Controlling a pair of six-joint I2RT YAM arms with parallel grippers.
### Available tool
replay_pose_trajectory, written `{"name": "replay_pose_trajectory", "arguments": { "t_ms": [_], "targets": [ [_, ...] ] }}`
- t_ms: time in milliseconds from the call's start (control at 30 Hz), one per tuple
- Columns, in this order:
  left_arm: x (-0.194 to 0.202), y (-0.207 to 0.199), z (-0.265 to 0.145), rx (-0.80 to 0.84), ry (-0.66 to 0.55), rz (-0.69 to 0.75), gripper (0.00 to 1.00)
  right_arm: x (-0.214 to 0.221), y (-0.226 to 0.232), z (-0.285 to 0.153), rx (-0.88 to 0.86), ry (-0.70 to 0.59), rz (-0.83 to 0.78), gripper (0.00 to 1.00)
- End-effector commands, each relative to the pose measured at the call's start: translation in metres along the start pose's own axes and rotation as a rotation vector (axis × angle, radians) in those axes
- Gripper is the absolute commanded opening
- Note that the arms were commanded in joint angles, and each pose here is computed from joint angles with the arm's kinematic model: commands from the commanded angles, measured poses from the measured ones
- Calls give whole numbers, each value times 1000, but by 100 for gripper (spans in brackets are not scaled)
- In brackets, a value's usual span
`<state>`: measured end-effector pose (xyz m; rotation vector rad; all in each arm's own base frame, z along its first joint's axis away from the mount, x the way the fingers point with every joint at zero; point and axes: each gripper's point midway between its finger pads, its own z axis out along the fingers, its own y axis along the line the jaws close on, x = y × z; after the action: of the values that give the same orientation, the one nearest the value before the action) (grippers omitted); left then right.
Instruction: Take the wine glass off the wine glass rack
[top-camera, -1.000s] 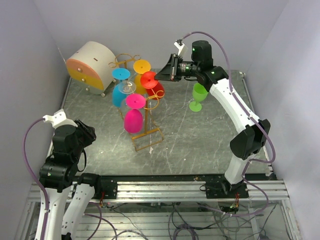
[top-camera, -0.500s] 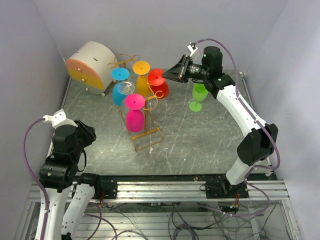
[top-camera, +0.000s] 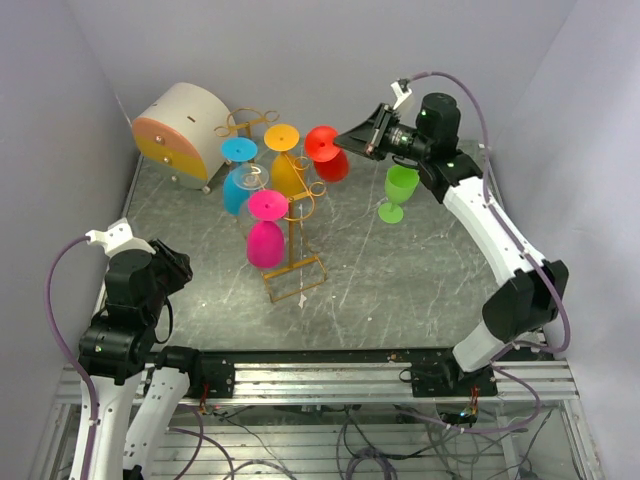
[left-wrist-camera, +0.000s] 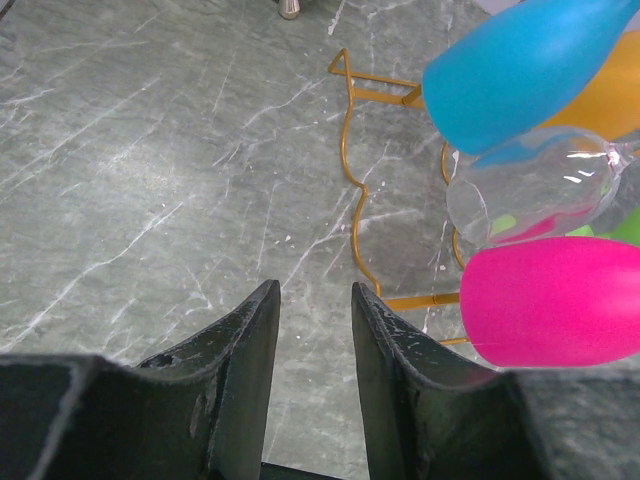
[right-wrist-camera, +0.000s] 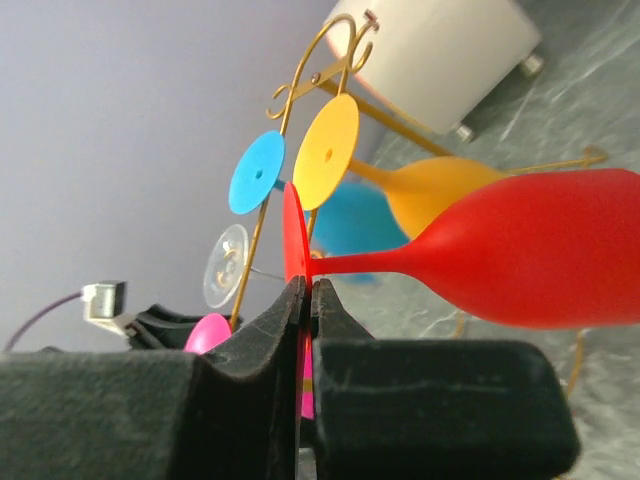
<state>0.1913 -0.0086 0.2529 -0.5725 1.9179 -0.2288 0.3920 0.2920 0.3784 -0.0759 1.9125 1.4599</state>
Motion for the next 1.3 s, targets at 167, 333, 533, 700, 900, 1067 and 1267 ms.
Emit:
{"name": "replay_pose_trajectory", "arguments": {
  "t_ms": [167,333,533,700,900,1067,1267],
  "targets": [
    [-11,-6,-5,25,-37,-10,48,-38,58,-81,138,-285,-569,0],
    [-12,-42,-26,198,20,-143,51,25,117,-88,67,-212,-866,0],
    [-53,-106,-88,500,31,-317,65,96,155,-107,-11,-191,-1017,0],
    [-84,-151,-146,750,79,-435,77,110,165,-124,-47,-210,-1075,0],
    [-64,-179,-155,881,362,-609,78,137,171,-111,-79,-166,-1152,0],
    [-61,-183,-159,882,447,-688,81,163,185,-102,-59,-175,-1255,0],
    [-59,-187,-165,891,534,-776,81,193,199,-90,21,-231,-1437,0]
  ]
}}
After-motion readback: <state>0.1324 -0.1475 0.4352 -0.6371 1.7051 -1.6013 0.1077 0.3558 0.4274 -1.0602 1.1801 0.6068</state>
